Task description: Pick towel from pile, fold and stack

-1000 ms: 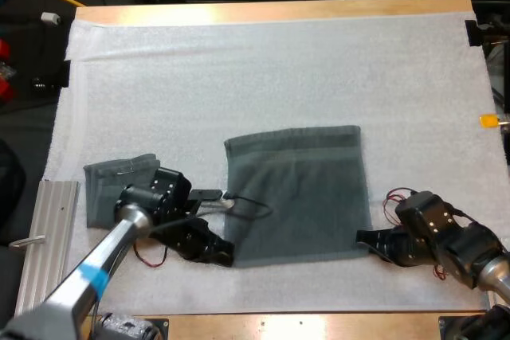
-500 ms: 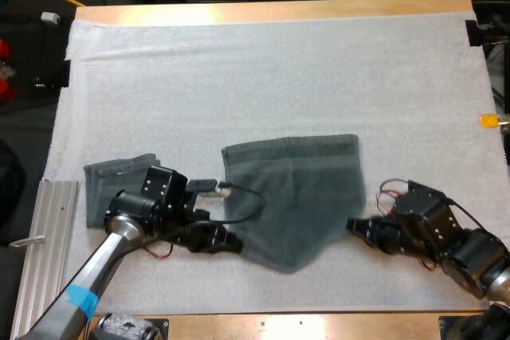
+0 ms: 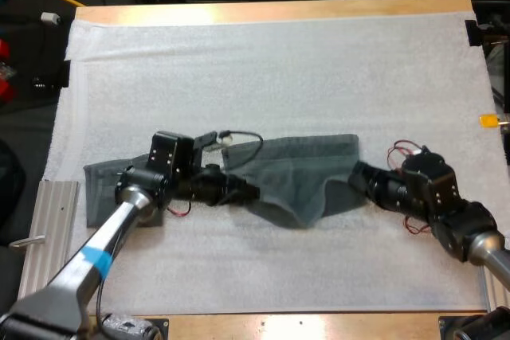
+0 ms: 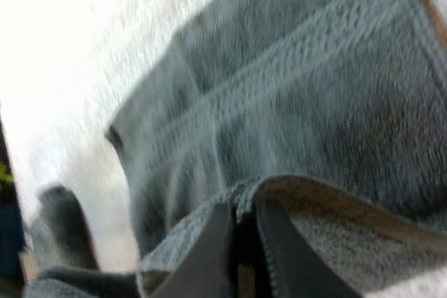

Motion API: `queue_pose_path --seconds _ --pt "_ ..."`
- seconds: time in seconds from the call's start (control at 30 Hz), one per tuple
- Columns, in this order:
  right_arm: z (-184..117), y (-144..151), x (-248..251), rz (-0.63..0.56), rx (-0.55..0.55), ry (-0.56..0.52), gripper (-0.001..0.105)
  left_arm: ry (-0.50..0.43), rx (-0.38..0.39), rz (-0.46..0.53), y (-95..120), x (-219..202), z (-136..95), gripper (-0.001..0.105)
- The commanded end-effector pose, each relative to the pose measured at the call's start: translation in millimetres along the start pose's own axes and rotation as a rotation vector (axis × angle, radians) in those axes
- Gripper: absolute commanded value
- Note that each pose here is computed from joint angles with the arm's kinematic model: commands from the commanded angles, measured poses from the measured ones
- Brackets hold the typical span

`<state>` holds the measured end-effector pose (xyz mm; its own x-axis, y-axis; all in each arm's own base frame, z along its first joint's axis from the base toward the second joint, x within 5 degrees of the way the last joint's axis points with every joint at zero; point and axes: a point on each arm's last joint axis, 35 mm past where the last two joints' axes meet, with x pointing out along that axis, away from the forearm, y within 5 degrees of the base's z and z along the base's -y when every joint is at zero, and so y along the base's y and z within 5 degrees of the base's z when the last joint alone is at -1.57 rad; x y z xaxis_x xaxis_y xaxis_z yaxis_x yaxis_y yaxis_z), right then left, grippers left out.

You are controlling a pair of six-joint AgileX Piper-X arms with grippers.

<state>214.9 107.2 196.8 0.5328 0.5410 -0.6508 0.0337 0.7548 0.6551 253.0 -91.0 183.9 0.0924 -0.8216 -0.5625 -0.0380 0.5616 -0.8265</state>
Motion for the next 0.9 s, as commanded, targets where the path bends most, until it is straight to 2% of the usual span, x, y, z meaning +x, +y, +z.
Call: queue_pose_path --seconds 0.0,0.13,0.2,0.4,0.6,0.87 --pt "6.9 0.6 2.4 0.028 0.030 -0.017 0.000 -0.021 -0.018 -0.018 1.7 -1.0 7.0 0.000" --pt "14.5 -8.3 14.7 0.025 0.113 -0.042 0.000 -0.069 -0.108 -0.022 19.5 -1.8 21.3 0.000" --pt "16.2 -9.9 19.3 0.030 0.142 -0.051 0.000 -0.081 -0.126 -0.025 24.7 -1.0 25.3 0.000" --pt "19.4 -15.1 31.4 0.004 0.204 -0.103 0.000 -0.114 -0.119 -0.032 35.2 2.1 35.3 0.000" --pt "23.0 -17.5 32.2 -0.056 0.206 -0.193 0.000 -0.178 -0.077 -0.048 36.2 -4.3 44.1 0.000" --pt "26.7 -15.0 31.6 -0.041 0.198 -0.238 0.000 -0.229 -0.077 0.006 38.1 -5.3 46.5 0.000"
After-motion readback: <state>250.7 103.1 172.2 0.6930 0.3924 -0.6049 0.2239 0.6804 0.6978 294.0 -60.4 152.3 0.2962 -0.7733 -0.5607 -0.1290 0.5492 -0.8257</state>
